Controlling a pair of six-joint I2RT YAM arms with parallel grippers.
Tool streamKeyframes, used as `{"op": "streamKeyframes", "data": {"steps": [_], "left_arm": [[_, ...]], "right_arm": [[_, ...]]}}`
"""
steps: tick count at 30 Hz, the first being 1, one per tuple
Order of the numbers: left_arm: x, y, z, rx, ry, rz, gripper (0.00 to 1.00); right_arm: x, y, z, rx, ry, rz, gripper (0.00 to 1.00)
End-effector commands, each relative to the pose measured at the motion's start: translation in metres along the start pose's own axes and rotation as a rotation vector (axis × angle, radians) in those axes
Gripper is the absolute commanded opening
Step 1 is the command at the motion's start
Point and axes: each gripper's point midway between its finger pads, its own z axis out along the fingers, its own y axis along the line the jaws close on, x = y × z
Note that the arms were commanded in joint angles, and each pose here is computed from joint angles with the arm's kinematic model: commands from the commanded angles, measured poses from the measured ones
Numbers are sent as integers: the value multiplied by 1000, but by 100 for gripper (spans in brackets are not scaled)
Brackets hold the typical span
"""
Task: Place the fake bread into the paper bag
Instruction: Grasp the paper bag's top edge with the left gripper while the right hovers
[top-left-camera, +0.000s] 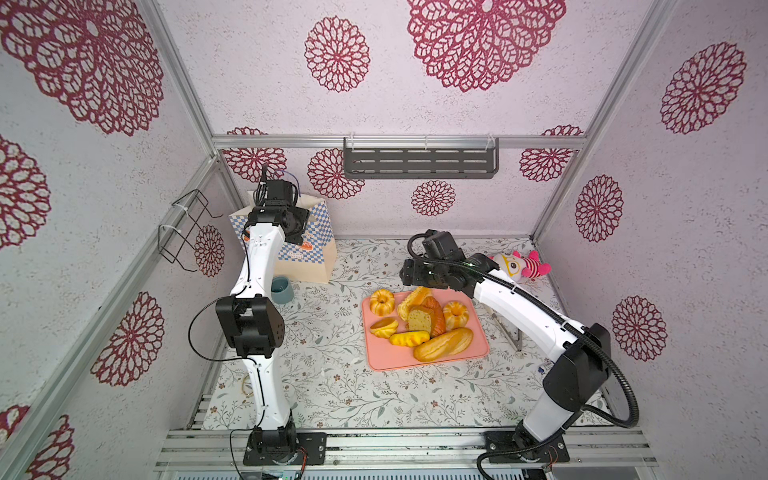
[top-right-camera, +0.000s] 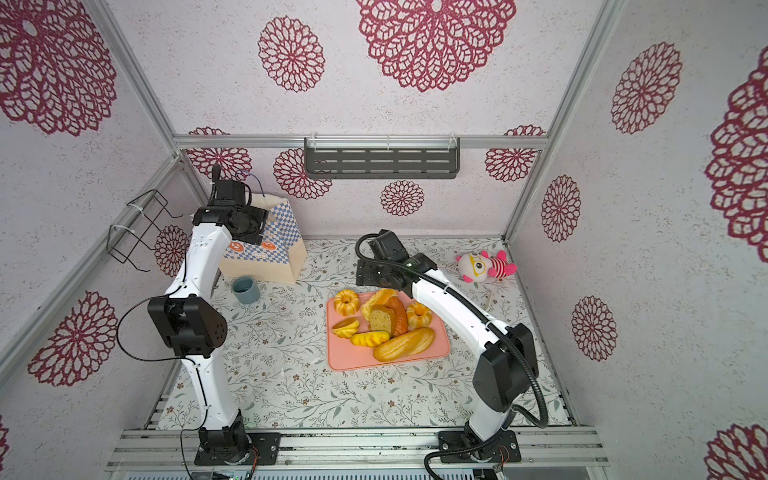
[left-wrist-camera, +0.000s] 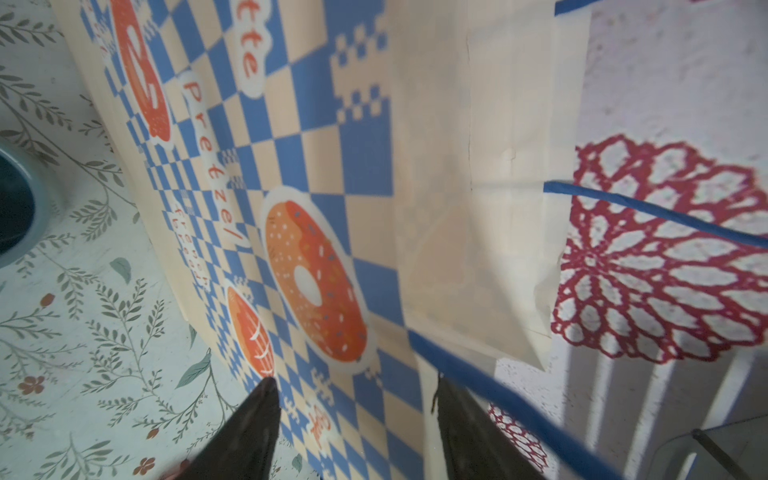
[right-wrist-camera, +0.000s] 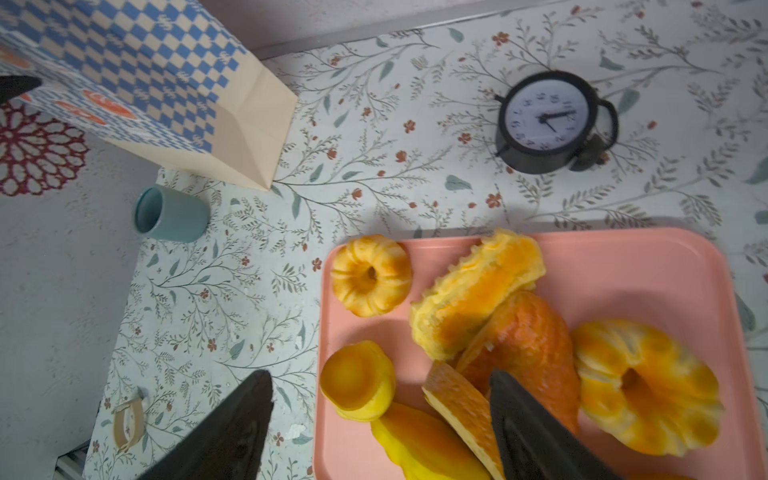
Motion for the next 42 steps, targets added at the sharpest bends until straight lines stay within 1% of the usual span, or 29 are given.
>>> {"op": "streamKeyframes", "data": {"steps": [1,4,10,14,23,26,34,39,42], "left_arm": [[-2,-3,-2,6,-7,-5,57],[0,-4,-4,18,1,-9,53],[4,-5,-6,29,22,4,39],[7,-7,-10,37,37,17,34],[16,-14,-18,79,81,52,15],[20,-17,-23,102,94,72,10],[35,-30,-38,162,153,145,0],[42,-35,-52,190,164,221,0],[49,-38,-55,209,194,256,0]], "right_arm": [[-6,13,-8,22,-9,-80,84],[-6,19,-3,23,3,-94,85],[-4,18,-1,43,13,-97,84],[-4,17,-3,43,8,-89,79],[1,14,-5,49,10,-65,77],[4,12,-6,52,11,-55,76],[5,11,-9,48,2,-42,76],[6,10,-10,49,5,-41,77],[6,9,-11,55,7,-44,77]]}}
